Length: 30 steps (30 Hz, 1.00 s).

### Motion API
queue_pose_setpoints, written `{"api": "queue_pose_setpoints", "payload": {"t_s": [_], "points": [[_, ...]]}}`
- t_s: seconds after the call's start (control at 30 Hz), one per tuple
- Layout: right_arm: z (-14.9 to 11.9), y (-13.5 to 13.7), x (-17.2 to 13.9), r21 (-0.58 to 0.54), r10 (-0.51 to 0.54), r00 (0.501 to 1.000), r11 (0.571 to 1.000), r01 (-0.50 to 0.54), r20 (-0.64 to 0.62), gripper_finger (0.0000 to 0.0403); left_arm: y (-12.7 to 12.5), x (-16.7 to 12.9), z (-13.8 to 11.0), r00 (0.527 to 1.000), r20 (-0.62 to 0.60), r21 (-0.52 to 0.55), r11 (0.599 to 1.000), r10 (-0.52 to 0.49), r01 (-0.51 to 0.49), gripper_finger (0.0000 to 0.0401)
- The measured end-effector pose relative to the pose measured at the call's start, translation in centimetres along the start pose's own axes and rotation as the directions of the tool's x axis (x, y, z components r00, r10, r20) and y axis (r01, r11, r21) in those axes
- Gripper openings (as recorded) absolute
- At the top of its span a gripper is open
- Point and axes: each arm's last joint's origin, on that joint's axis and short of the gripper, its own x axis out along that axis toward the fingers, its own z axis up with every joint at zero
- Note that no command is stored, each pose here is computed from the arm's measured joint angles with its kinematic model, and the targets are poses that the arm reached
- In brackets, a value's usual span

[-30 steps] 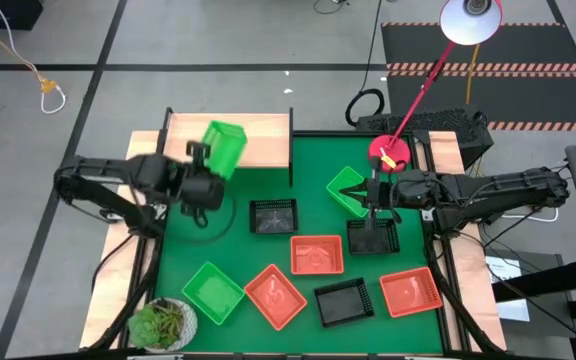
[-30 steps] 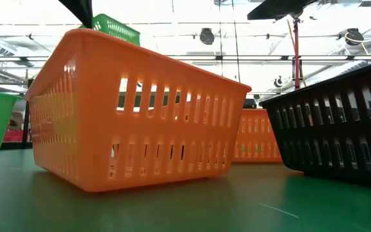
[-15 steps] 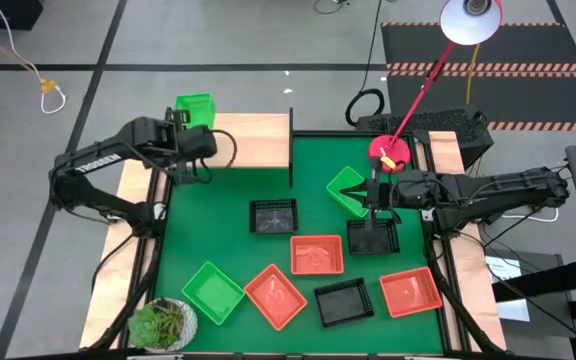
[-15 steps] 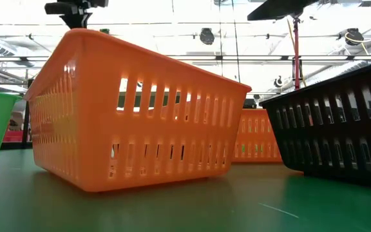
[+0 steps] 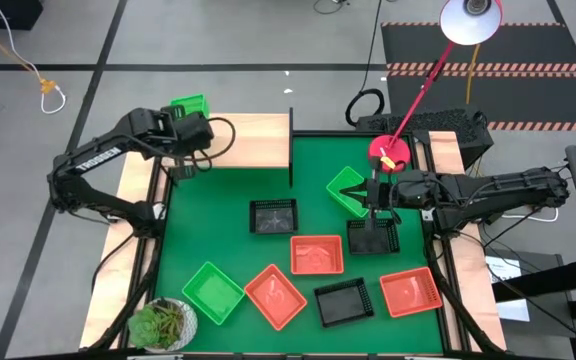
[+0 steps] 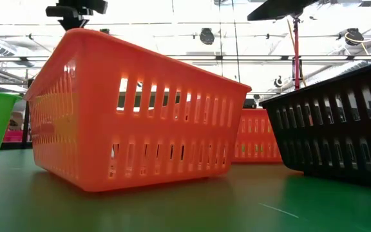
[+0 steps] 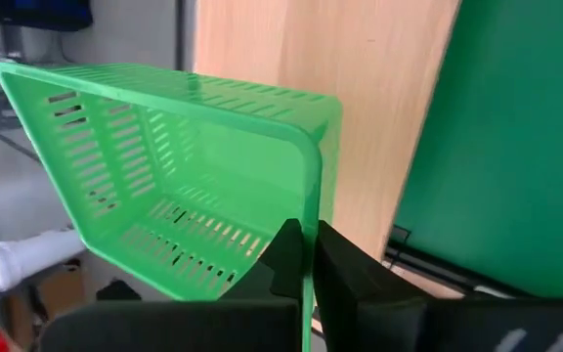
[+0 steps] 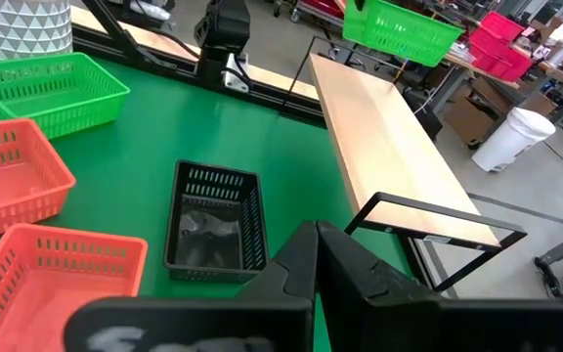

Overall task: Stack baskets on shelf by color
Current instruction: Put the top left green basket on the shelf

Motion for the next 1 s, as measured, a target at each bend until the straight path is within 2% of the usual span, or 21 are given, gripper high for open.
{"api": "queue_pose_setpoints", "payload": {"t_s": [0.13,0.3,0.5,0.7,1.0], "points": [[0.0,0.0,0.0,0.0,0.0,1.0,1.0,0.0,0.0,0.0,0.4,0.3,-0.1,1.0,-0.01,-0.017,1.0,-0.02,0.02,0.0018],[0.0,0.0,0.0,0.0,0.0,1.0,1.0,0.0,0.0,0.0,0.2,1.6,0.0,0.999,-0.036,0.008,1.0,-0.026,0.026,0.0007],[0.0,0.0,0.0,0.0,0.0,1.0,1.0,0.0,0.0,0.0,-0.9,4.0,-0.1,0.993,-0.116,0.087,0.995,-0.026,0.037,0.002],[0.0,0.0,0.0,0.0,0.0,1.0,1.0,0.0,0.0,0.0,-2.0,6.3,-0.4,0.981,-0.187,0.155,0.985,-0.048,0.078,0.0007],[0.0,0.0,0.0,-0.002,-0.001,1.0,1.0,0.001,0.005,0.0,-2.0,7.4,-0.7,0.975,-0.221,0.154,0.986,-0.023,0.058,0.0038]]}}
